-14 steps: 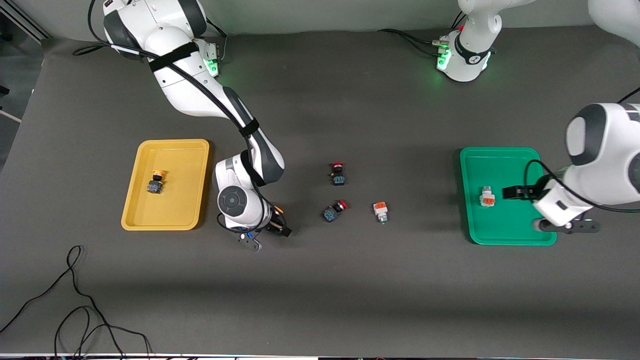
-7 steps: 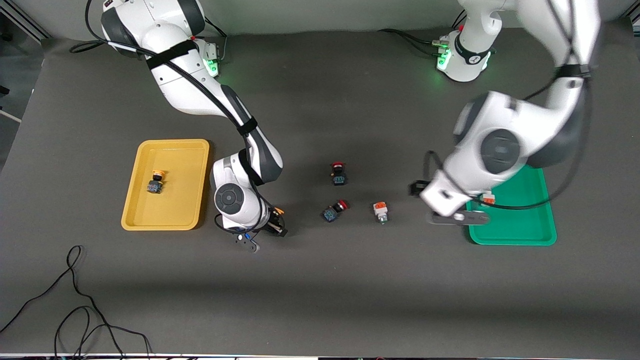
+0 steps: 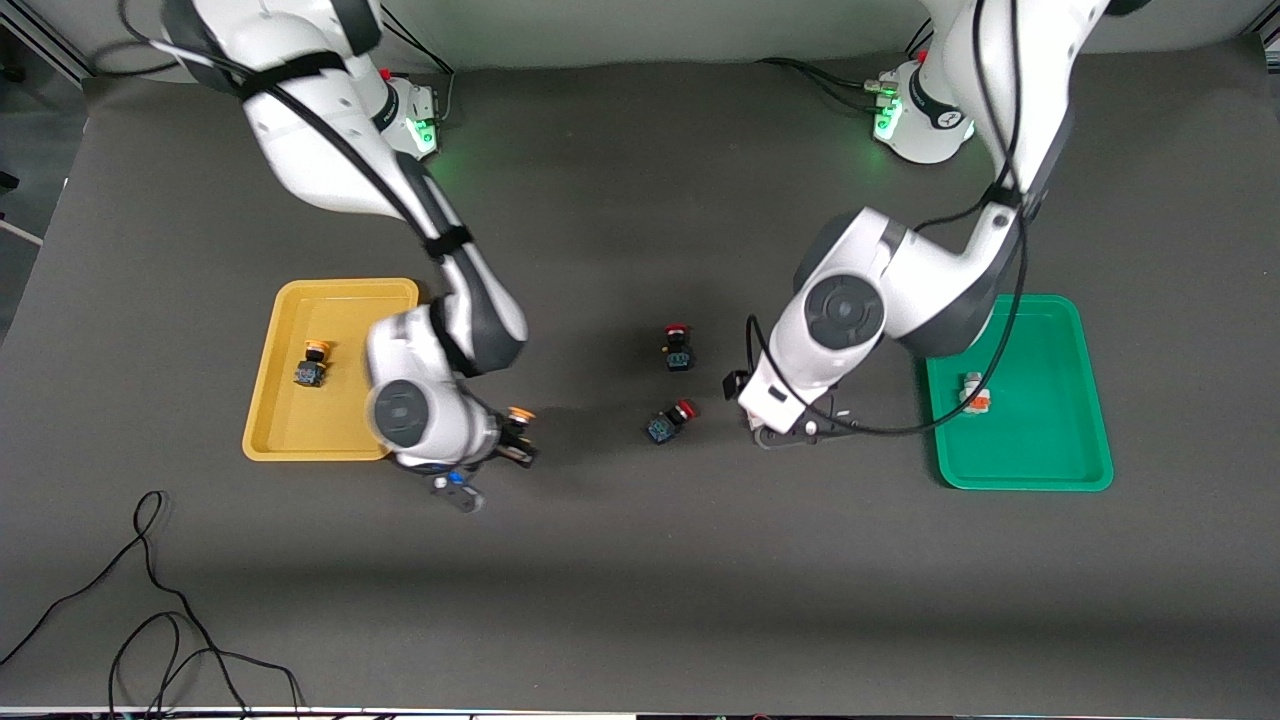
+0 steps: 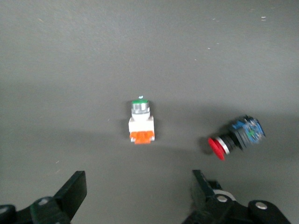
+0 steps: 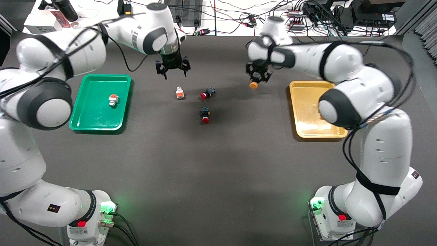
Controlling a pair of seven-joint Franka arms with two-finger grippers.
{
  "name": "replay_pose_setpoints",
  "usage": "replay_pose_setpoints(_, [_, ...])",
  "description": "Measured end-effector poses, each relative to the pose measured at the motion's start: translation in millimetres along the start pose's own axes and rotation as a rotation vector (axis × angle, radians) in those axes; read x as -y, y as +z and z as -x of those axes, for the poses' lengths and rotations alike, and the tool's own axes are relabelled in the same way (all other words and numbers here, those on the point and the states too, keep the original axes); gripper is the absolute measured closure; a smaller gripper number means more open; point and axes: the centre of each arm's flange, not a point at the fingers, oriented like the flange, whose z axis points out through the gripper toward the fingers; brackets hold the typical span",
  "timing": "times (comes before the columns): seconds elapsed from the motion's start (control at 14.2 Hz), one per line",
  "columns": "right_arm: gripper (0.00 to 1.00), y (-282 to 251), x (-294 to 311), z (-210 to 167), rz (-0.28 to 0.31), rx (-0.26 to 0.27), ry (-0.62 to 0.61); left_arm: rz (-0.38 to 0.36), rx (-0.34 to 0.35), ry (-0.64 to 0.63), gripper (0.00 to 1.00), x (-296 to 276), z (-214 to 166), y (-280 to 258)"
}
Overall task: Place green and yellow buttons in trays
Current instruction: 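Grasp another black button with the right gripper while the left gripper grasps a white one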
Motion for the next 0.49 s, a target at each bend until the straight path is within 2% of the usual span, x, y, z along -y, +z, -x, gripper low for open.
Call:
replay_pose_setpoints(0.14, [0.56, -48.8, -46.1, -17.7, 0.011, 0.057, -0.064, -0.005, 0.01, -0.007, 0.0, 2.1, -7.4, 43.7])
replay_pose_setpoints(0.21, [0.56, -65.4, -73.2, -26.0, 0.01, 0.07, -0.09, -0.004, 0.016, -0.009, 0.0, 2.6, -9.2, 61.4])
replay_pose_setpoints(0.35, [0.56, -72.8, -131.2, -34.6, 0.011, 0.089, -0.142, 0.007, 0.021, -0.02, 0.0, 2.3, -11.8, 86.6])
replay_pose_setpoints(0.49, [0.56, -57.1, -191.8, -36.5, -0.001, 0.089, -0.2, 0.021, 0.017, -0.041, 0.0, 1.0, -13.0, 102.8])
